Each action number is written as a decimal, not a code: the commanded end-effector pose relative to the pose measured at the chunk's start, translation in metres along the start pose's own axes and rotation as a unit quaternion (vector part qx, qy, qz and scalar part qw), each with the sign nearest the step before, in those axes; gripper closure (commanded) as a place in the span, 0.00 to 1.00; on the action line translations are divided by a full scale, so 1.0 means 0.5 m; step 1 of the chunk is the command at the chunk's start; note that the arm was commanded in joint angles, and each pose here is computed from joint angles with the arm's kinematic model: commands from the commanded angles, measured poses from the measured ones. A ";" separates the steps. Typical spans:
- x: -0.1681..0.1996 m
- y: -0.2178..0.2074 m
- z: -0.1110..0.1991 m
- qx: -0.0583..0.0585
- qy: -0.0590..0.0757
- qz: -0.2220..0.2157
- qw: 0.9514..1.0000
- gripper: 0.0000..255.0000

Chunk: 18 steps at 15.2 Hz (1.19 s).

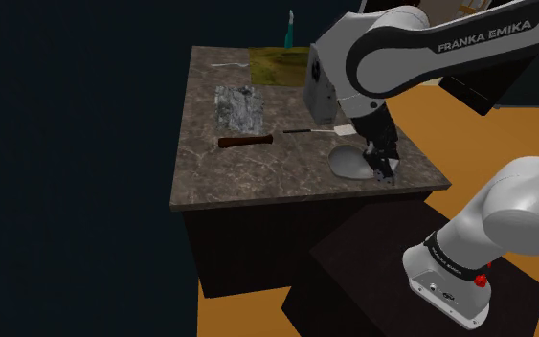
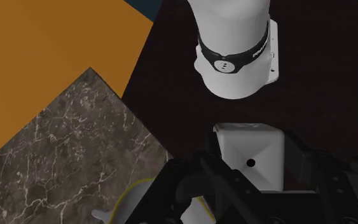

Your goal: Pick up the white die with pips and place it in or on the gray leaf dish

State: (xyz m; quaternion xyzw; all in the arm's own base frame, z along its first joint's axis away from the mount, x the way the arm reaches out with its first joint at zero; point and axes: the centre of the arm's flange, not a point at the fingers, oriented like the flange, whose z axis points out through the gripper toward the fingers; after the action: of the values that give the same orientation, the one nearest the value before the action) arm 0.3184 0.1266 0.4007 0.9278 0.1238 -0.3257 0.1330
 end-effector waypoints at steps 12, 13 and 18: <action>0.175 0.227 -0.118 -0.001 0.000 0.000 1.000 1.00; 0.182 0.225 -0.110 -0.001 0.000 0.000 1.000 1.00; 0.216 0.216 -0.070 -0.001 0.000 0.000 1.000 1.00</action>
State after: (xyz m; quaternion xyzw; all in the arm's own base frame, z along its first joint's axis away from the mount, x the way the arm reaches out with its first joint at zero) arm 0.4537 0.0527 0.3823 0.9277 0.1240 -0.3257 0.1335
